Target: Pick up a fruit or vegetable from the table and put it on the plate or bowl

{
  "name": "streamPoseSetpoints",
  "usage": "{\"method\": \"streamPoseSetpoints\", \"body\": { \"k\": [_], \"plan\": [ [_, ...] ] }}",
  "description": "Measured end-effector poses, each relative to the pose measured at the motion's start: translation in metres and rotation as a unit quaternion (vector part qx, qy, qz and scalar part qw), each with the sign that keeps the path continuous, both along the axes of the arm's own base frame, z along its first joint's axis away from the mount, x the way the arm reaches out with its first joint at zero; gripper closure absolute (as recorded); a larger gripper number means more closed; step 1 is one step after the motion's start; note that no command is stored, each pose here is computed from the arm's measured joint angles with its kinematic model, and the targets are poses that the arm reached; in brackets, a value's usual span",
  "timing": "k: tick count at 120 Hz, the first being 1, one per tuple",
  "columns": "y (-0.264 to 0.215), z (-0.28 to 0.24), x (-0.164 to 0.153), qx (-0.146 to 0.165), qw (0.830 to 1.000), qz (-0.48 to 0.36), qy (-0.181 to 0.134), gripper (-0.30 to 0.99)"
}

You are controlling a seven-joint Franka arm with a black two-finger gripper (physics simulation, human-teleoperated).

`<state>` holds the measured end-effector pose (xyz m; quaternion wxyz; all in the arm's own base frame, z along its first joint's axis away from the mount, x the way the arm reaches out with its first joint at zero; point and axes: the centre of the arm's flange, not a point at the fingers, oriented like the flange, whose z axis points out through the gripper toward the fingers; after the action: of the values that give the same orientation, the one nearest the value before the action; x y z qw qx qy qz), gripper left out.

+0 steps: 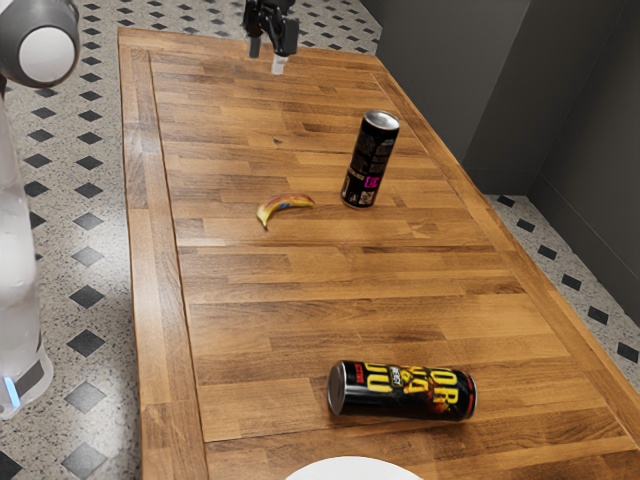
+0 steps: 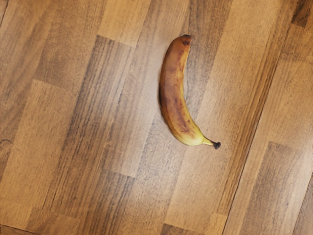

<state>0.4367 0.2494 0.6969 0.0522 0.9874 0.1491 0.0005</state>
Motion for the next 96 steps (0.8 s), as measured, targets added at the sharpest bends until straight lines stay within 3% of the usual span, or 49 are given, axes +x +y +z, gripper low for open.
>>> {"method": "streamPoseSetpoints", "body": {
  "k": [22, 28, 32, 43, 58, 69, 85, 96],
  "plan": [
    [0.008, 0.016, 0.007, 0.032, 0.998, -0.019, -0.059, 0.02],
    [-0.014, 0.098, -0.009, 0.091, 0.987, -0.04, -0.125, 0.02],
    [-0.031, 0.121, -0.009, 0.114, 0.982, -0.062, -0.138, 0.02],
    [-0.019, 0.09, 0.018, 0.125, 0.985, -0.079, -0.085, 0.02],
    [-0.001, 0.065, 0.028, 0.126, 0.987, -0.091, -0.045, 0.02],
    [-0.002, 0.037, 0.023, 0.1, 0.988, -0.113, -0.023, 0.02],
    [-0.032, -0.02, -0.024, 0.052, 0.985, -0.161, -0.027, 0.02],
    [-0.063, -0.059, -0.019, 0.046, 0.98, -0.194, -0.025, 0.02]
  ]
}}
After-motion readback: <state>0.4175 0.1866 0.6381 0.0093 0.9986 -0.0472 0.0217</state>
